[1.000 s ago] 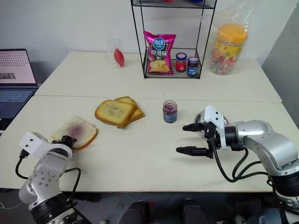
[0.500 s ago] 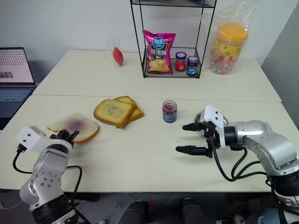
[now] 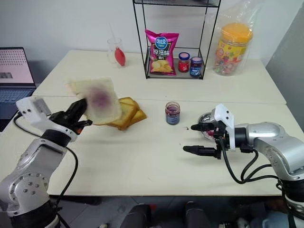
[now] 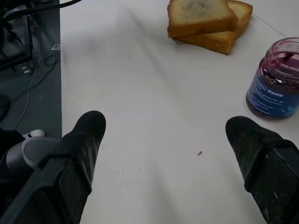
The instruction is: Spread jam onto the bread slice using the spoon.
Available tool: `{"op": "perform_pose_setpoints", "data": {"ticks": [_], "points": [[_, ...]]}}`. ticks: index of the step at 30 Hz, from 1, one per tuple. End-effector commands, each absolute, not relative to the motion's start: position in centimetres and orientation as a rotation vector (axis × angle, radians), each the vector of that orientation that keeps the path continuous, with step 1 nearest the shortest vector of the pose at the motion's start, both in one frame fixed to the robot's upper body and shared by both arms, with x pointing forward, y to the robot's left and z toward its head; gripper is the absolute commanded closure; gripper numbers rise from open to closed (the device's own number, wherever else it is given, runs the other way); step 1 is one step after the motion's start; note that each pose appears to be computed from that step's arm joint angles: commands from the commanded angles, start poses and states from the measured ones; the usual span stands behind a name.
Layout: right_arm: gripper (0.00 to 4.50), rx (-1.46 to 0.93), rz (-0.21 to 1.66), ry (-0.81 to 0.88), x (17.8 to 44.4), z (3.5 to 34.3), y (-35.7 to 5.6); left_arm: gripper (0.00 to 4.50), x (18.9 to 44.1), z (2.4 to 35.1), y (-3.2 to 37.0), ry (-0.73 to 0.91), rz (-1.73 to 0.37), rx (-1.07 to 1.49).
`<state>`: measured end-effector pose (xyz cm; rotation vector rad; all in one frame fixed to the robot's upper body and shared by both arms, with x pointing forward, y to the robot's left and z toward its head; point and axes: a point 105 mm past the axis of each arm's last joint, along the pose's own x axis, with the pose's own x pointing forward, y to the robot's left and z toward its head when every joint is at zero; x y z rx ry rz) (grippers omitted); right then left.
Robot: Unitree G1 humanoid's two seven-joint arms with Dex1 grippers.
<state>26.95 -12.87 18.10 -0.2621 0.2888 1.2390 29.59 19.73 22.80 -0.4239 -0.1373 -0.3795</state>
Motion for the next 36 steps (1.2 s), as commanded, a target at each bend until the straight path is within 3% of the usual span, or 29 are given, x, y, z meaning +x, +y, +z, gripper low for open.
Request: {"op": "perform_pose_setpoints", "data": {"ticks": [1,7,11,15,26,36], "points": [[0.0,-0.293,1.235,0.251,26.4,19.4,-13.4,4.48,26.7,21.9,14.0,0.015,-0.74,-0.522],[0.0,-0.301,1.228,0.27,26.2,19.2,-13.7,4.48,25.2,19.3,11.9,0.171,-0.853,-0.55],[0.0,-0.294,1.196,0.279,25.6,19.1,-14.1,4.48,26.8,12.5,10.6,0.33,-0.766,-0.516],[0.0,-0.291,1.187,0.292,25.0,18.7,-14.1,4.48,26.4,9.1,10.5,0.425,-0.756,-0.477],[0.0,-0.279,1.183,0.303,24.5,18.4,-13.9,4.48,27.2,8.0,10.8,0.405,-0.695,-0.385],[0.0,-0.288,1.191,0.312,24.1,18.0,-13.9,2.7,27.1,8.2,11.1,0.392,-0.698,-0.344]]}}
